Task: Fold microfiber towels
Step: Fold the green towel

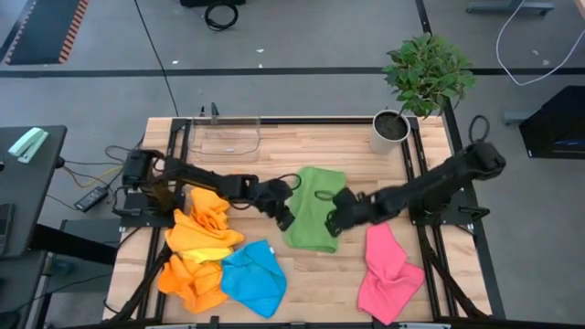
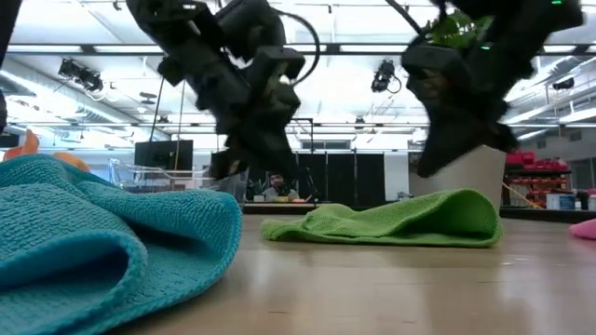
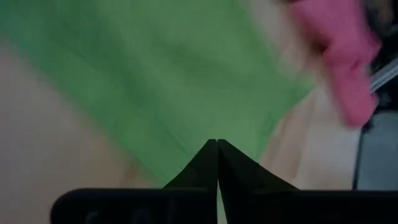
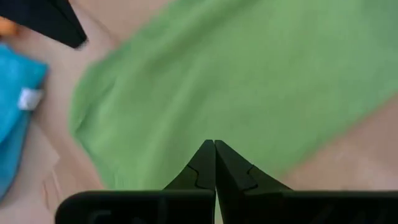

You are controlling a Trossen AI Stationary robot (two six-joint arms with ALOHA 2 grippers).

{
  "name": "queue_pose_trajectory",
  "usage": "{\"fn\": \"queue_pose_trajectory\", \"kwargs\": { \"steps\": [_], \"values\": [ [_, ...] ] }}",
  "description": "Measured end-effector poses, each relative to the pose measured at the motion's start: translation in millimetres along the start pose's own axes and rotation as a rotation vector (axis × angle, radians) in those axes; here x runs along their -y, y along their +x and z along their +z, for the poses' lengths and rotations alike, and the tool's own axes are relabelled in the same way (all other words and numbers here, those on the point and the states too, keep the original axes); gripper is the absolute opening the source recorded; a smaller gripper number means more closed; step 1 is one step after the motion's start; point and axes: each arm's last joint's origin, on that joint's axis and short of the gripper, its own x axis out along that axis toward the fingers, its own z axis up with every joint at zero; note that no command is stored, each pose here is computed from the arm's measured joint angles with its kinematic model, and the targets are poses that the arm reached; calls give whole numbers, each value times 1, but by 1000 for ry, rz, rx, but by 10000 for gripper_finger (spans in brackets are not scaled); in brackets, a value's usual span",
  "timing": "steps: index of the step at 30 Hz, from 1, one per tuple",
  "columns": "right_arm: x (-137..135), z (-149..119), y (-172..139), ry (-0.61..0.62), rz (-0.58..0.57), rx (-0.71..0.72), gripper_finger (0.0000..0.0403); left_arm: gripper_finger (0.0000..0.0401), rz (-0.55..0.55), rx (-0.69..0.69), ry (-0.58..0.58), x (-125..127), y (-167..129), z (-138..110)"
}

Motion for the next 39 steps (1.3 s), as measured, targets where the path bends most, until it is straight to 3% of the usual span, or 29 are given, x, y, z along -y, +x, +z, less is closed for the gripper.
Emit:
{"fn": "queue_pose_trajectory", "kwargs": {
  "steps": [5, 9, 16, 21, 31, 39],
  "values": [
    [-8, -32, 2, 40, -7, -39, 5, 47, -91, -69, -73, 14, 3, -10],
    [-11, -43, -2, 57, -2, -29, 5, 75, -84, -115, -93, 23, 5, -25],
    [-11, -45, -4, 60, -10, 13, 5, 142, -44, -58, -177, 32, 7, -35],
    [-10, -42, -2, 48, -16, 17, 5, 174, -15, -6, -172, 33, 12, -38],
    [-9, -40, -1, 32, -18, 1, 5, 162, 7, -10, -348, 23, 33, -43],
    [-9, -40, -1, 19, -18, -5, 5, 144, 37, -7, -364, 17, 40, -46]
  ]
}}
